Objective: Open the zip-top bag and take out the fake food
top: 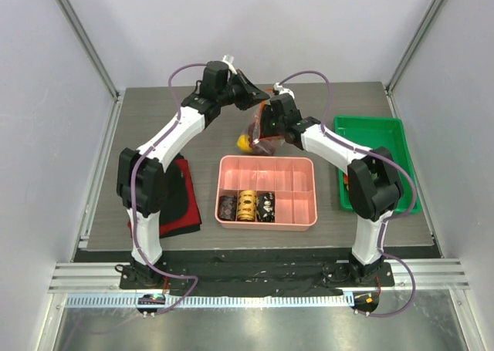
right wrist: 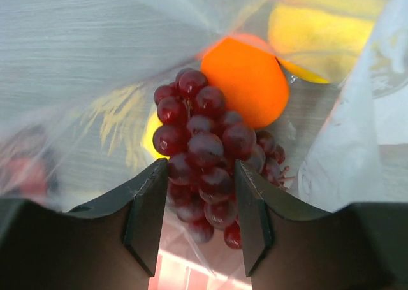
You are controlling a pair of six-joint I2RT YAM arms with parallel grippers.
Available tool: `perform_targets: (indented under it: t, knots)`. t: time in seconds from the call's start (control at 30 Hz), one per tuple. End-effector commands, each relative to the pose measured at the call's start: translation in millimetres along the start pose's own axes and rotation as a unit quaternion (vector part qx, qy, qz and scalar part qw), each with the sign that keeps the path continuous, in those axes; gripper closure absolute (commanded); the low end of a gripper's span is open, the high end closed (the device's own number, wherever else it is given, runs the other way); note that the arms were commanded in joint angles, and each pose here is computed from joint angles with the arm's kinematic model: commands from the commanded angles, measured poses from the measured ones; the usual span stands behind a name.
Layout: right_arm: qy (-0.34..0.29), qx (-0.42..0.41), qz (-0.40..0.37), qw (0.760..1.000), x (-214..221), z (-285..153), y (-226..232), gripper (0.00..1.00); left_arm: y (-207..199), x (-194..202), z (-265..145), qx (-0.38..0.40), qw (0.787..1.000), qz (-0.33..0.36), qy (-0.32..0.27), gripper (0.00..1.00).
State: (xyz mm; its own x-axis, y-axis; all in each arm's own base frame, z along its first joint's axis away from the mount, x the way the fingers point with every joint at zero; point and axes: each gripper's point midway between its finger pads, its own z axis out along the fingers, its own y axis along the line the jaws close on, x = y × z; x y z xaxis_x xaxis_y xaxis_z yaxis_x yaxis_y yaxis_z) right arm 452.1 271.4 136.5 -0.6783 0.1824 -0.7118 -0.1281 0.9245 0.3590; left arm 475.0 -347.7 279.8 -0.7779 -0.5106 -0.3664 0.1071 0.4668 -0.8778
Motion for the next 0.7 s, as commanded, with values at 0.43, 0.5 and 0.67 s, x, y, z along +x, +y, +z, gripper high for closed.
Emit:
perform_targets:
  t: [0.43, 0.5, 0.67]
  knots:
    - [-0.039, 0.004, -0.023, 0.999, -31, -11, 3, 0.94, -5, -11, -1, 0.008, 1.000, 0.021, -0.017, 1.00]
    - [-0.056, 0.001, -0.024, 0.998, -47, -28, 8, 0.98, -1, -13, -2, 0.006, 1.000, 0.019, -0.020, 1.00]
    - [-0.082, -0.002, -0.026, 0.996, -73, -69, 17, 0.98, 9, -20, -5, -0.002, 1.000, 0.017, -0.026, 1.00]
